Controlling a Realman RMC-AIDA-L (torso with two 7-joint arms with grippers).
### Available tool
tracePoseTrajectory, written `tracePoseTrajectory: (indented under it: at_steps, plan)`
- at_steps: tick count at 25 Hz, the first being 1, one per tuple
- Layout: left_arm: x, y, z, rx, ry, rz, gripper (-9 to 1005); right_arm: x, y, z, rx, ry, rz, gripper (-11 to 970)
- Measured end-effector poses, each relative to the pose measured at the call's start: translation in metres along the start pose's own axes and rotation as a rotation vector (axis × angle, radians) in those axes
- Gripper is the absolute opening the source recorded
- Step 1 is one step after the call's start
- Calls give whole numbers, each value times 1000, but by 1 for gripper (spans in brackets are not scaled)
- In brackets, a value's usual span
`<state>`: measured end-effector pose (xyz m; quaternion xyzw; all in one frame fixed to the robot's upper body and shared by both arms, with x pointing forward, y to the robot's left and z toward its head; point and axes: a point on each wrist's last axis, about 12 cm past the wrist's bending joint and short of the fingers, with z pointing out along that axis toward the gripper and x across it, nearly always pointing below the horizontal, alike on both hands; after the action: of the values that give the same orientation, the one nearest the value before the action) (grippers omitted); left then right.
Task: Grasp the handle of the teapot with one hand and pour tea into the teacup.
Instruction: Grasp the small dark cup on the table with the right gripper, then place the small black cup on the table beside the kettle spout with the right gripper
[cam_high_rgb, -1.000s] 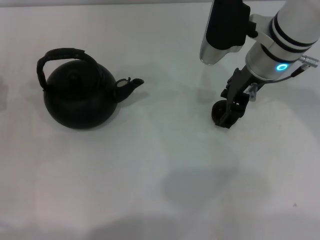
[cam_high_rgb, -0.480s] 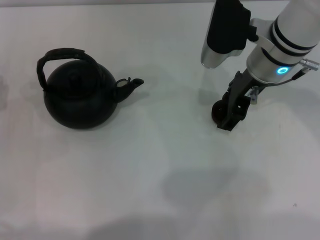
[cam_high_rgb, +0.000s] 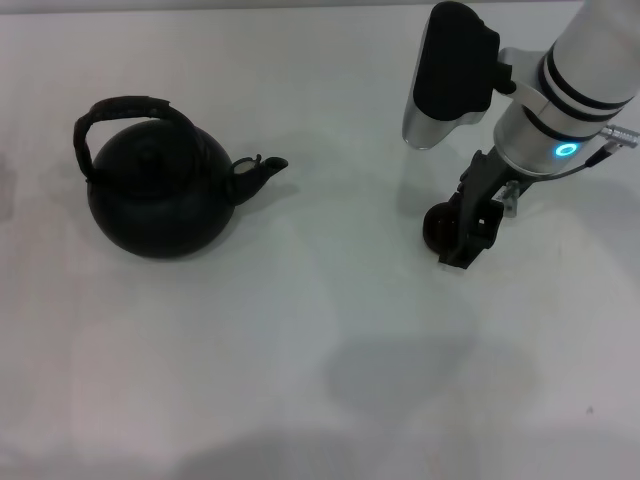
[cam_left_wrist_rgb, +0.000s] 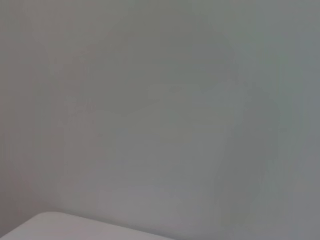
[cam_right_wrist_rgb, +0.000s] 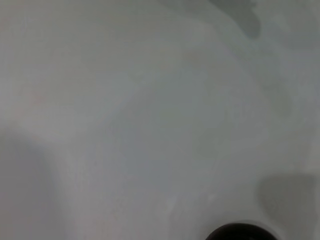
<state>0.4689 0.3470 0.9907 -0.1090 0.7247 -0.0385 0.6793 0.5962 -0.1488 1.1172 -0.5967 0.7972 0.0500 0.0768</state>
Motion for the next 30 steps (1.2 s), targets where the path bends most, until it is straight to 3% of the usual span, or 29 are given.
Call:
tracePoseTrajectory:
  at_steps: [7, 12, 21, 30]
  plan:
    - [0, 0, 0, 1, 1, -1, 681, -4, 1, -2, -3, -14, -6, 753]
    - [0, -1, 0, 10, 3, 2, 681, -24, 6, -10, -33, -109, -22, 721]
    - [0, -7, 4, 44, 9, 3, 682, -69, 26, -1, 15, -140, -213, 733]
    - [1, -6, 3, 43, 11, 2, 682, -72, 30, 7, 2, -135, -223, 750]
